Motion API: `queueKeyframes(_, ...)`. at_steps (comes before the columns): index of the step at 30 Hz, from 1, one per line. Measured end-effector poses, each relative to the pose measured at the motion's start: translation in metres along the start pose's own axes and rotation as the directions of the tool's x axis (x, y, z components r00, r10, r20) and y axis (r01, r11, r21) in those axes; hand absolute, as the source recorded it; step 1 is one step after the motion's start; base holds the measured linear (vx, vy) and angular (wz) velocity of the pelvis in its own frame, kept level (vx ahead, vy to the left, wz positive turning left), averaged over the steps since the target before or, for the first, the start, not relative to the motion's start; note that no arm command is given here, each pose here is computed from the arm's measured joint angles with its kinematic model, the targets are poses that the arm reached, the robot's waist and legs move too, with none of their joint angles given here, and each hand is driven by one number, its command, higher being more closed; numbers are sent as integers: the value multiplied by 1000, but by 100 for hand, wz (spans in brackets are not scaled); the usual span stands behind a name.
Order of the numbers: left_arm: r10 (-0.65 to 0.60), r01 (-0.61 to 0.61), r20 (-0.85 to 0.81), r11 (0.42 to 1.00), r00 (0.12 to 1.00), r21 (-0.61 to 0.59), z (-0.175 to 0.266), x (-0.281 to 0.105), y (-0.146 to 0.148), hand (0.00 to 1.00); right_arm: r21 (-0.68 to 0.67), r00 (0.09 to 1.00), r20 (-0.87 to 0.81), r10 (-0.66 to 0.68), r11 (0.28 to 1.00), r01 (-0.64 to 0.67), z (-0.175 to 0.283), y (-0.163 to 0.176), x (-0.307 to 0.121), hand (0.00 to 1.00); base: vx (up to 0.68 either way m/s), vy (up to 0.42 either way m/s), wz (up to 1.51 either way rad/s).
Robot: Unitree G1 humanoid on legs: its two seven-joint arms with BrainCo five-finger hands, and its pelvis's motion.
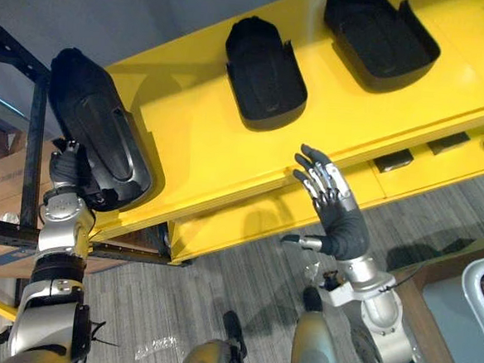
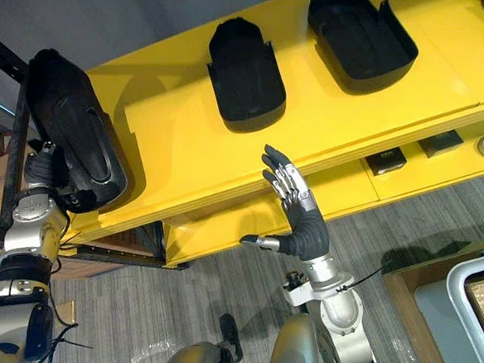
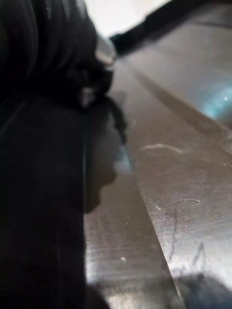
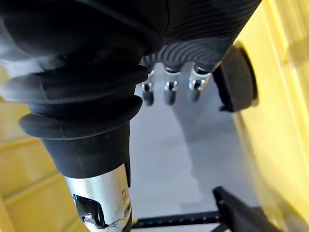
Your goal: Walk over and take plastic housings, then place them on the shelf
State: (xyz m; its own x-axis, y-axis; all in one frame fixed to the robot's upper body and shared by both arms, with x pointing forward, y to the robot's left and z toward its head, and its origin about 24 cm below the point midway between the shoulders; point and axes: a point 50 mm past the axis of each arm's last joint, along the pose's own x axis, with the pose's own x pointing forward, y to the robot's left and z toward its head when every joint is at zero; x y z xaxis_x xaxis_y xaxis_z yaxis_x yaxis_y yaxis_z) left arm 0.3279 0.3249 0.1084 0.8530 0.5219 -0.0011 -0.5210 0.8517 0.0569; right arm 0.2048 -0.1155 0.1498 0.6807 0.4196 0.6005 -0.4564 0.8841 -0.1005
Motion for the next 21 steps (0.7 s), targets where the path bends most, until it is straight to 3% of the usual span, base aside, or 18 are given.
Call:
queueKeyframes(10,-67,68,15,991,998,-116,8,-3,-32,100,9,998,56,28,1000,-29,13,7,4,0,-14,3,-1)
queueKeyframes(21,-52,49,-24,993,998,-111,5,-3,-33,100,38,998,45,53,998,-55,11,14,3,0,4,-11,-1)
